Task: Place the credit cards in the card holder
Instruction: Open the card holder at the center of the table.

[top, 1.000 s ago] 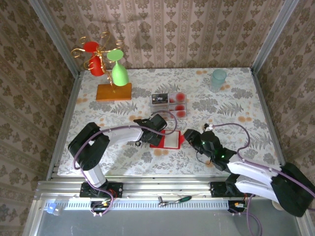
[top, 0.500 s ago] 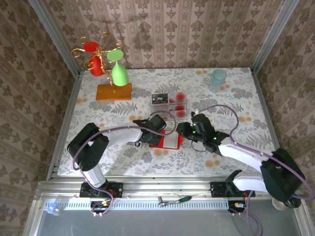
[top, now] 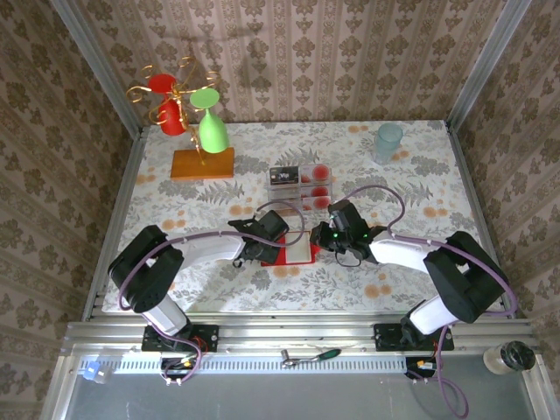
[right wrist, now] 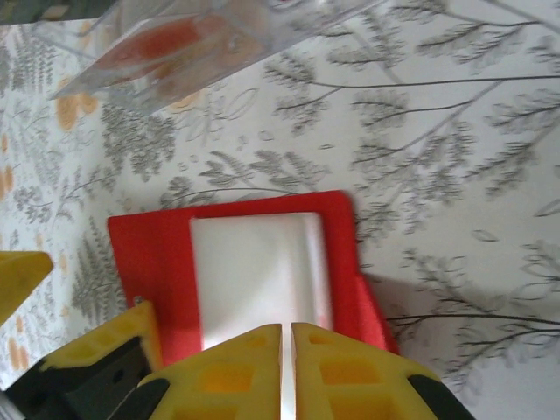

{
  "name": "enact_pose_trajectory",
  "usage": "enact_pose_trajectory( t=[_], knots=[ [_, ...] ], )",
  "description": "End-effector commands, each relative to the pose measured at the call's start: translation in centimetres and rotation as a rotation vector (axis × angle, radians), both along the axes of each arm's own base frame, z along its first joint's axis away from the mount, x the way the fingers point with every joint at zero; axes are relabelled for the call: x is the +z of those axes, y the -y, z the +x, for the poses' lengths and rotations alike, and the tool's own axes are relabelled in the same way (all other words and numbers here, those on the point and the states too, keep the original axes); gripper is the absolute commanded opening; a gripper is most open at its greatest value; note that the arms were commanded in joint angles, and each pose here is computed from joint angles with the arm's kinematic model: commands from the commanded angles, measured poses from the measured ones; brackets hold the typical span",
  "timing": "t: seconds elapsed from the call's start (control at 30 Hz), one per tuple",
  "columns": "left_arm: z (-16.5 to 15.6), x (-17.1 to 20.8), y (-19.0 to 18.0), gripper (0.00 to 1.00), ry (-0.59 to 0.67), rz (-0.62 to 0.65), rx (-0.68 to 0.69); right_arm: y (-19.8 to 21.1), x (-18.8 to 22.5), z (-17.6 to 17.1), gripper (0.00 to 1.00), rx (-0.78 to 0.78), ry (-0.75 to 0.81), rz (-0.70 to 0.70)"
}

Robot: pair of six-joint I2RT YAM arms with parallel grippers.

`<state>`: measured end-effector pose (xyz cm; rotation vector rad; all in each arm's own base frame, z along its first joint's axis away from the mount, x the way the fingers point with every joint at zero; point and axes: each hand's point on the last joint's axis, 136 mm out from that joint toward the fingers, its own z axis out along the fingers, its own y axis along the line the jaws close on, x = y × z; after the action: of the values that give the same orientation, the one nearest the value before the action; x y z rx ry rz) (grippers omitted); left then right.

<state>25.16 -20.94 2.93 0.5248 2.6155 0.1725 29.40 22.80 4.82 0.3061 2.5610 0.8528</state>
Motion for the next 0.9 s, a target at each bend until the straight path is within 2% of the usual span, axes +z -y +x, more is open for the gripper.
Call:
enact_pose_trajectory(
  t=[0.0, 0.23, 0.5, 0.7, 0.87],
  knots=[
    [-1.3, -1.1, -1.5, 1.0, -0.04, 0.039, 0.026, 1.2, -2.4, -0.7, 0.12, 0.003, -0.029, -0.052],
    [-0.3, 0.1, -0.8, 1.0, -0.024, 0.0, 0.027, 1.1, -4.2, -1.2, 0.07, 0.017, -0.061, -0.052],
    [1.9, 5.4, 2.4, 1.0, 0.033, -0.149, -0.009, 1.4, -4.5, -1.6, 0.06, 0.006, -0.064, -0.043],
    [2.6, 10.5, 6.4, 1.0, 0.065, -0.348, -0.067, 1.4, -4.4, -1.8, 0.06, -0.001, -0.064, -0.03],
    [2.0, 14.4, 10.1, 1.0, 0.063, -0.564, -0.093, 1.3, -4.3, -1.9, 0.05, -0.004, -0.061, -0.022]
  ],
)
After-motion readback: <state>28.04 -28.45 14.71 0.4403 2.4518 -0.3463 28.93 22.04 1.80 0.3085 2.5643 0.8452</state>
